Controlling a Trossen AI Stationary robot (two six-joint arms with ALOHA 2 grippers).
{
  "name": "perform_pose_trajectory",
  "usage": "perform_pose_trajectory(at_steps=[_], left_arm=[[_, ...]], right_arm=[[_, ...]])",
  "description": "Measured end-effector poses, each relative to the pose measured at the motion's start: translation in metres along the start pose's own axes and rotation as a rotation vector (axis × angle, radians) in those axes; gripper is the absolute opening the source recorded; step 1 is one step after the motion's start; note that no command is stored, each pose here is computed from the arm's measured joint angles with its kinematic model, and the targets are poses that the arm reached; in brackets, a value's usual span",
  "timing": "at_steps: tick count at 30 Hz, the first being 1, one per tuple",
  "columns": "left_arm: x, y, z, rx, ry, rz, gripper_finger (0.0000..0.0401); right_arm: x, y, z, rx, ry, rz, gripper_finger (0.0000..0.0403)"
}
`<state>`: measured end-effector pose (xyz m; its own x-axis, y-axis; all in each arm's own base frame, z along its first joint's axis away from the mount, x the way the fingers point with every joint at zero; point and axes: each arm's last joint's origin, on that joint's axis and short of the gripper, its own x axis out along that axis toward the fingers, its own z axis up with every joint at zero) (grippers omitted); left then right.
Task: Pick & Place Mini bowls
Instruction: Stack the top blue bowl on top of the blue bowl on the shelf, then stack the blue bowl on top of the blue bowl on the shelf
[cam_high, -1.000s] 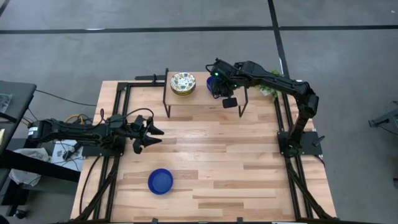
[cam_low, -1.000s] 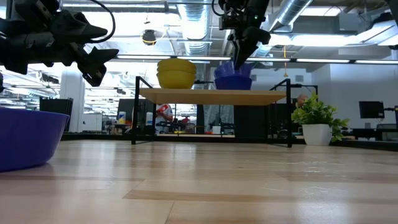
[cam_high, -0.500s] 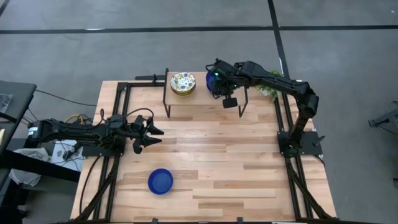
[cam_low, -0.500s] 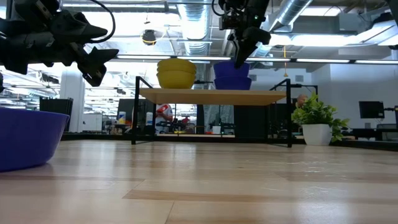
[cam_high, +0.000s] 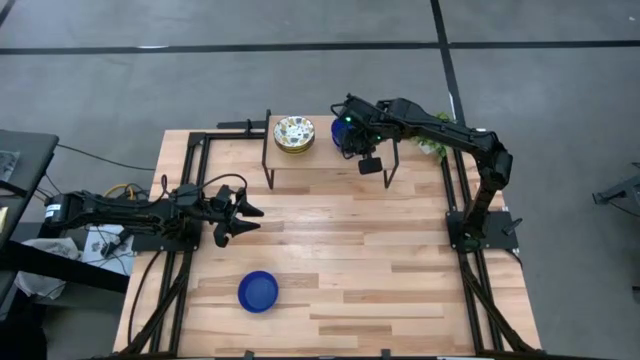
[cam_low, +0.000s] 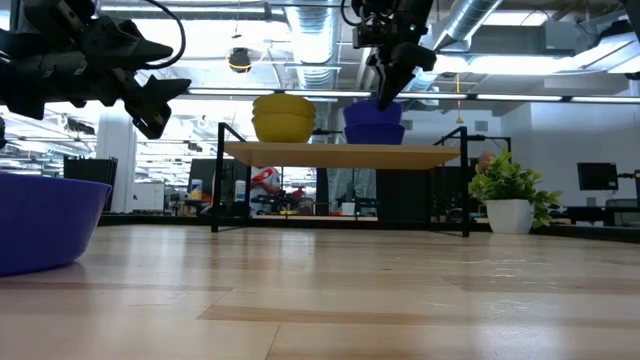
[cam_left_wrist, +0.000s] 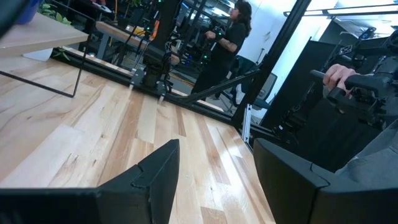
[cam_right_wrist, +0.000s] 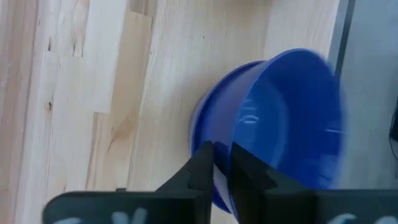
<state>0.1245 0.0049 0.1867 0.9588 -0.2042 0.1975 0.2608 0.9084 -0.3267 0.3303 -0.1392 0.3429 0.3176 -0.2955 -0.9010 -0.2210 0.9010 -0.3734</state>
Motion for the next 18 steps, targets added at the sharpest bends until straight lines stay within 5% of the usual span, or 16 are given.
perform_pose_trajectory(at_steps=[18], left_arm=[[0.0000, 0.0000, 0.0001, -0.003, 0.000, 0.000, 0.0204]], right_arm=[[-0.0061, 0.0024, -0.0010, -0.001, -0.014, 0.012, 0.0173]])
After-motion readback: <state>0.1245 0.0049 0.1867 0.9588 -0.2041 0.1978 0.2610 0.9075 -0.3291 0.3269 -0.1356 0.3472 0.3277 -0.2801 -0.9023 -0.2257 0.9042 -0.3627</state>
